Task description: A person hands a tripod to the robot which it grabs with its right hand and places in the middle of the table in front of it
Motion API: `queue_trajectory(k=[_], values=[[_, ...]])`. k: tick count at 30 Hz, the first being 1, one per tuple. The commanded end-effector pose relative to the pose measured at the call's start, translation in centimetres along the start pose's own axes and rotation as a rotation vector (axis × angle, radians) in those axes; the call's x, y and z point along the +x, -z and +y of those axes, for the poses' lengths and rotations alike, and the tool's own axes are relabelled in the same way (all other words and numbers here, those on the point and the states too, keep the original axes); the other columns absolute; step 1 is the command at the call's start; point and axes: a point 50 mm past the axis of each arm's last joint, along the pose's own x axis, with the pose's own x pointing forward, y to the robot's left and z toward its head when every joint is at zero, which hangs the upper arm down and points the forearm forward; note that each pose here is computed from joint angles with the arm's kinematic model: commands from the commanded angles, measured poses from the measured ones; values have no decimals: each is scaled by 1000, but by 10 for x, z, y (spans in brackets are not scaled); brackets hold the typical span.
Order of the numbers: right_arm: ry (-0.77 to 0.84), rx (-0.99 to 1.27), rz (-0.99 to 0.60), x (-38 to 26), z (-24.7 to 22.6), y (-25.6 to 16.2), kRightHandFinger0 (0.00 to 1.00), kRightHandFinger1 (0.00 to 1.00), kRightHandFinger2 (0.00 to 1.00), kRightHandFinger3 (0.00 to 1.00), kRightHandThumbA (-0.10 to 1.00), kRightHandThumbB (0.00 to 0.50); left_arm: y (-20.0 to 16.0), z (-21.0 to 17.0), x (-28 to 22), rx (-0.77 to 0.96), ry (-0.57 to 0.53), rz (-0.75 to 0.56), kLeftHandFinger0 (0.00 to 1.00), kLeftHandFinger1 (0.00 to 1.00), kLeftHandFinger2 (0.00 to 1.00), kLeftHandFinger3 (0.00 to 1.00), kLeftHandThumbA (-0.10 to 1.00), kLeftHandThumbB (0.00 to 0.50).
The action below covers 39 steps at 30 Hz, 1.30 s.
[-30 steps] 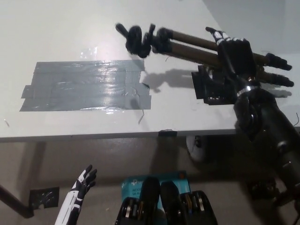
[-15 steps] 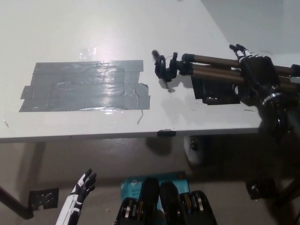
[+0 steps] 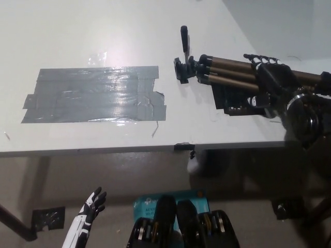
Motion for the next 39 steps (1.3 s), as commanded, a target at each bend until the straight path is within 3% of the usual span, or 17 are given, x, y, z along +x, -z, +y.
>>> queue_trajectory(k=[1,4,6,9,11,16,20,26,27,30,31,32,33,34,39], values=[[-217,313,-281,-22,-193,-53,1000,1000,1000,1000,738,500,-14,8,7,8,-4,-84,1000,1000,1000,1000,1000,244],[-299,495,-387,-40,-218,-55,1000,1000,1000,1000,679,500,-14,9,7,14,-2,-81,1000,1000,1000,1000,1000,248],[-298,558,-460,-51,-231,-56,1000,1000,1000,1000,698,500,-14,9,8,12,1,-82,1000,1000,1000,1000,1000,248],[-220,587,-506,-66,-248,-63,1000,1000,1000,1000,716,500,-14,9,10,14,1,-84,1000,1000,1000,1000,1000,241],[-52,589,-554,-83,-264,-72,1000,1000,1000,1000,730,500,-12,10,9,26,-5,-84,1000,1000,1000,1000,1000,242],[227,297,-538,-128,-273,-91,1000,1000,1000,1000,857,500,-11,9,8,25,-11,-77,1000,1000,1000,1000,1000,241],[356,188,-603,-174,-269,-107,1000,1000,1000,1000,859,500,-14,9,12,29,-7,-85,1000,1000,1000,1000,1000,242],[348,228,-712,-231,-257,-118,1000,1000,1000,1000,917,486,-14,10,10,26,-8,-82,1000,1000,1000,1000,1000,243],[346,241,-737,-237,-254,-118,1000,1000,1000,1000,879,459,-15,10,11,27,-7,-84,1000,1000,1000,1000,1000,244],[382,238,-822,-278,-231,-118,1000,1000,1000,1000,907,420,-18,10,22,37,1,-98,1000,1000,1000,1000,1000,253],[387,263,-863,-294,-217,-119,1000,1000,1000,1000,827,405,-19,9,25,37,2,-100,1000,1000,1000,1000,1000,255],[385,273,-876,-299,-212,-119,1000,1000,1000,1000,822,405,-19,9,25,37,2,-99,1000,1000,1000,1000,1000,255],[356,294,-891,-309,-202,-117,1000,1000,1000,1000,701,367,-20,9,23,29,1,-94,1000,1000,1000,1000,1000,264],[328,300,-899,-317,-192,-114,1000,1000,1000,1000,659,345,-21,9,23,29,-1,-96,1000,1000,1000,1000,1000,258],[268,354,-895,-330,-149,-94,1000,1000,1000,1000,579,327,-23,11,28,29,7,-106,1000,1000,1000,1000,1000,247]])
